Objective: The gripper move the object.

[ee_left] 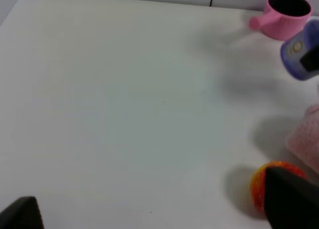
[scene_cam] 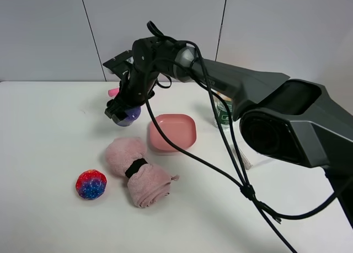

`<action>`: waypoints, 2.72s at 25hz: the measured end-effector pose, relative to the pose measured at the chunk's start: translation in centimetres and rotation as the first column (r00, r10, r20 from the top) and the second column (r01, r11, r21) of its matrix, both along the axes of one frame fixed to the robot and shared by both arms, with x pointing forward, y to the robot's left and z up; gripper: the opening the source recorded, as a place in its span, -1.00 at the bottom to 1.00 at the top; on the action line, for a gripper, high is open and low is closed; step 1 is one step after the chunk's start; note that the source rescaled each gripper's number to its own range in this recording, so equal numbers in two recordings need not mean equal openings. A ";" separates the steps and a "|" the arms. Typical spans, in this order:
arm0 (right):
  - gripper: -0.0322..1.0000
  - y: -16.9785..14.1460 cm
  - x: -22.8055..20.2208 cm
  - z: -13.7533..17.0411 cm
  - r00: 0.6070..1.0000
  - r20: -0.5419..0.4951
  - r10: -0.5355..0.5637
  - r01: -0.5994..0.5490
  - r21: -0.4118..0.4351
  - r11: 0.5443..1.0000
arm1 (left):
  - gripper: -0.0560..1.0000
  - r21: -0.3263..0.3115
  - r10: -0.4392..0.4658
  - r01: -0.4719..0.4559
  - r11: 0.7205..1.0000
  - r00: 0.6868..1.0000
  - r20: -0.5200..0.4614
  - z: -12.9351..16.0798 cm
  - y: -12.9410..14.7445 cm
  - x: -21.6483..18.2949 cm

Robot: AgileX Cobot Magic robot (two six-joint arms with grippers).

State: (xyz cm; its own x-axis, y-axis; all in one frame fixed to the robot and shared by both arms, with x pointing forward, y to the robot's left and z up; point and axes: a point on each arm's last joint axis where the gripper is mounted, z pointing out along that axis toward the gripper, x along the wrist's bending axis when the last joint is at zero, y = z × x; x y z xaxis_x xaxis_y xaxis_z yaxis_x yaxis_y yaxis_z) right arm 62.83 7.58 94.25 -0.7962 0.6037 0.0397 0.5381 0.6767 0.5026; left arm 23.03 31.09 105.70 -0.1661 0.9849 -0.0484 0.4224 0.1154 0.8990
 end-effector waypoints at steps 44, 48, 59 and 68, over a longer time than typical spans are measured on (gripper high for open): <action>-0.01 -0.4 -0.4 8.1 0.986 0.164 -0.021 -0.006 0.161 0.987 | 1.00 0.000 0.000 0.000 1.000 1.000 -0.001 0.0 0.0 0.0; -0.01 -3.4 -3.0 18.3 0.955 0.290 -0.063 -0.005 0.225 0.974 | 1.00 0.000 0.000 0.000 1.000 1.000 -0.001 0.0 0.0 0.0; -0.01 -19.9 -12.3 36.6 0.667 0.679 -0.305 0.347 0.079 0.935 | 1.00 0.000 0.000 0.000 1.000 1.000 -0.001 0.0 0.0 0.0; -0.01 -32.4 -23.7 44.8 0.413 0.737 -0.534 0.419 0.367 0.831 | 1.00 0.000 0.000 0.000 1.000 1.000 -0.001 0.0 0.0 0.0</action>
State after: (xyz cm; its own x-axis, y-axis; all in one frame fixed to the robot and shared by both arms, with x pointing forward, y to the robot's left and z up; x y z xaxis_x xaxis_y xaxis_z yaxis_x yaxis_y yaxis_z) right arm 39.16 -24.80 139.07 -0.1085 0.9330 -0.3431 0.0994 0.3536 0.9301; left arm 23.03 31.10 105.69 -0.1664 0.9849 -0.0481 0.4232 0.1153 0.8987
